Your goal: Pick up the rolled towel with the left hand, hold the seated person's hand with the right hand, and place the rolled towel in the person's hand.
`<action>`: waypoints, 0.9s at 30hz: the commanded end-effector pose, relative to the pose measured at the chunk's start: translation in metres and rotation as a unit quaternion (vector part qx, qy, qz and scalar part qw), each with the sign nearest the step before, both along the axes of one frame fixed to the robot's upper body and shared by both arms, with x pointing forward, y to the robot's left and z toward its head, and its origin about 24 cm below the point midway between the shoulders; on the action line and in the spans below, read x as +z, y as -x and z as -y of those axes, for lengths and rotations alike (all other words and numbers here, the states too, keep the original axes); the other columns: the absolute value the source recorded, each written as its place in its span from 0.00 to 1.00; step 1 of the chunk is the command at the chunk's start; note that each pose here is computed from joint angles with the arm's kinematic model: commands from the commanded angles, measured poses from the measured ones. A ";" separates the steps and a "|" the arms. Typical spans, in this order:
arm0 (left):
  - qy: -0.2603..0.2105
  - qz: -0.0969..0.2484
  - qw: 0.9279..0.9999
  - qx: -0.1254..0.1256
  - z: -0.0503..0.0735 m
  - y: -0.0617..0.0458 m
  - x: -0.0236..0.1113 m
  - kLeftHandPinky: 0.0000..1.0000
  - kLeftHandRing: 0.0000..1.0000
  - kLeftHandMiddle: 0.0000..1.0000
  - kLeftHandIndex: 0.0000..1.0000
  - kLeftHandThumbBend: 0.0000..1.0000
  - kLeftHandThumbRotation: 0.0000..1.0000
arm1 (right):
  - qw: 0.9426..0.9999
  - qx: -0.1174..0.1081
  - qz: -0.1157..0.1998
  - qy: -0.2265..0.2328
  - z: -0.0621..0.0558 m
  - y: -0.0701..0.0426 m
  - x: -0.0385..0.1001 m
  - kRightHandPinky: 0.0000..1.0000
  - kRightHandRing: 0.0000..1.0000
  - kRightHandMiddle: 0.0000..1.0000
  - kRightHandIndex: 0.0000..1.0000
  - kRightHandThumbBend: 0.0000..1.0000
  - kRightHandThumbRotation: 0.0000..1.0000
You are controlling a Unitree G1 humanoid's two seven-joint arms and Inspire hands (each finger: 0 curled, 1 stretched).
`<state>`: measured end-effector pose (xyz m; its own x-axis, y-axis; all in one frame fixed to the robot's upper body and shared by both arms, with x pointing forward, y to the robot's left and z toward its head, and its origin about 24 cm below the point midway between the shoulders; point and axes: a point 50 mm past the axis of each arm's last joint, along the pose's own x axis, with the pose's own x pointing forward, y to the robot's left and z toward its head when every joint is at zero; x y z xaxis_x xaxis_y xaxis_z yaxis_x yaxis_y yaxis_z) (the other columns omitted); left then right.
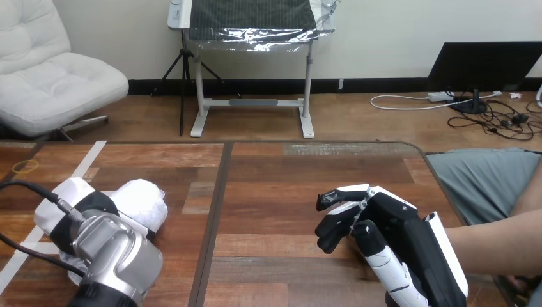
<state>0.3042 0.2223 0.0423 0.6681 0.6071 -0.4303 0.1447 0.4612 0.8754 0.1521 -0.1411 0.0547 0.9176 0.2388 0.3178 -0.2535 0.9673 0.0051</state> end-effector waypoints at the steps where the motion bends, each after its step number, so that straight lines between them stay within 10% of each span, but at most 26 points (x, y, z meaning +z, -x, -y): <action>1: 0.006 0.043 0.999 -0.029 0.010 -0.005 0.013 0.02 0.10 0.21 0.72 0.69 0.00 | 0.999 -0.007 0.052 -0.012 0.000 -0.008 0.017 0.35 0.40 0.47 0.57 0.78 0.71; 17: 0.066 0.172 0.981 -0.068 0.022 0.012 0.034 0.04 0.13 0.24 0.49 0.77 0.00 | 0.998 -0.015 0.055 -0.004 0.004 -0.011 0.015 0.34 0.40 0.47 0.58 0.72 0.70; 27: 0.198 0.284 0.933 -0.101 0.031 0.030 0.051 0.17 0.27 0.36 0.44 0.73 0.00 | 0.999 -0.018 0.049 -0.005 0.006 -0.013 0.013 0.34 0.40 0.47 0.58 0.70 0.70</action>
<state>0.2717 0.2026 0.0339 0.8051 0.4115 -0.4272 0.0514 0.6690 0.7415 0.1522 -0.1442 0.0548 0.9199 0.2293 0.3182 -0.2409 0.9705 -0.0028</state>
